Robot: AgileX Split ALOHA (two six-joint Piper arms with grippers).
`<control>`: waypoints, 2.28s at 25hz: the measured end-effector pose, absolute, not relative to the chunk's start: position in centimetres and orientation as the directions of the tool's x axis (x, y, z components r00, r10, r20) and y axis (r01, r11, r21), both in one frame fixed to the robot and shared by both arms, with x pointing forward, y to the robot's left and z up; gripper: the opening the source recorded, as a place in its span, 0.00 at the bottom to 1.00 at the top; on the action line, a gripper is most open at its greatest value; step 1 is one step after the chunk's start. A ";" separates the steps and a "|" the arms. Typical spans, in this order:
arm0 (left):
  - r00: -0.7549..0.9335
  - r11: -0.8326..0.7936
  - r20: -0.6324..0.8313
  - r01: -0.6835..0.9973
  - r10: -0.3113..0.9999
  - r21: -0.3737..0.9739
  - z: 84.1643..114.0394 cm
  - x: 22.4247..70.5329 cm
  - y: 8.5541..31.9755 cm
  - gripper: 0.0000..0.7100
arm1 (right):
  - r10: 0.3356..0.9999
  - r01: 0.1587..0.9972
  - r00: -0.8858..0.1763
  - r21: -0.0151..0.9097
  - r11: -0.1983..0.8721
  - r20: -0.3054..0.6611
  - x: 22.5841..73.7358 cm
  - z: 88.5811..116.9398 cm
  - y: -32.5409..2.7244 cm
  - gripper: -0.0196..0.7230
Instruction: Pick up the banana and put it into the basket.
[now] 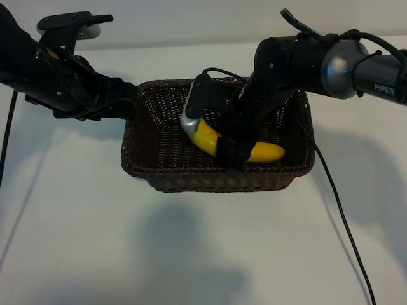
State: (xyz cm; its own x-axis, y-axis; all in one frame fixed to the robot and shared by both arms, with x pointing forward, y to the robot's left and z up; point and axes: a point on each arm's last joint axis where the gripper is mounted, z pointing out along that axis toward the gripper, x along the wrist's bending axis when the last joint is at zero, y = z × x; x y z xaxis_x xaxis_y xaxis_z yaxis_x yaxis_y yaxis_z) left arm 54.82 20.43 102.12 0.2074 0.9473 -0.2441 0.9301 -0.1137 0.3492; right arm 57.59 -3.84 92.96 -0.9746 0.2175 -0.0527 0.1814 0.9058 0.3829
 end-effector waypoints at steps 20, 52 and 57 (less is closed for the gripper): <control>0.210 -0.116 -0.243 0.930 0.947 0.350 102.1 54.8 20.4 0.83 | 0.359 0.290 -0.929 0.421 0.859 -0.091 57.3 97.3 -4.6 0.95; 0.195 -0.095 -0.285 0.939 0.939 0.330 102.2 54.6 20.1 0.83 | 0.850 0.760 -0.523 0.412 0.503 -0.072 53.8 107.4 -10.0 0.89; 0.194 -0.092 -0.290 0.940 0.937 0.329 102.2 54.6 20.1 0.83 | 0.871 0.802 -0.486 0.362 0.475 -0.068 53.4 107.2 -10.3 0.89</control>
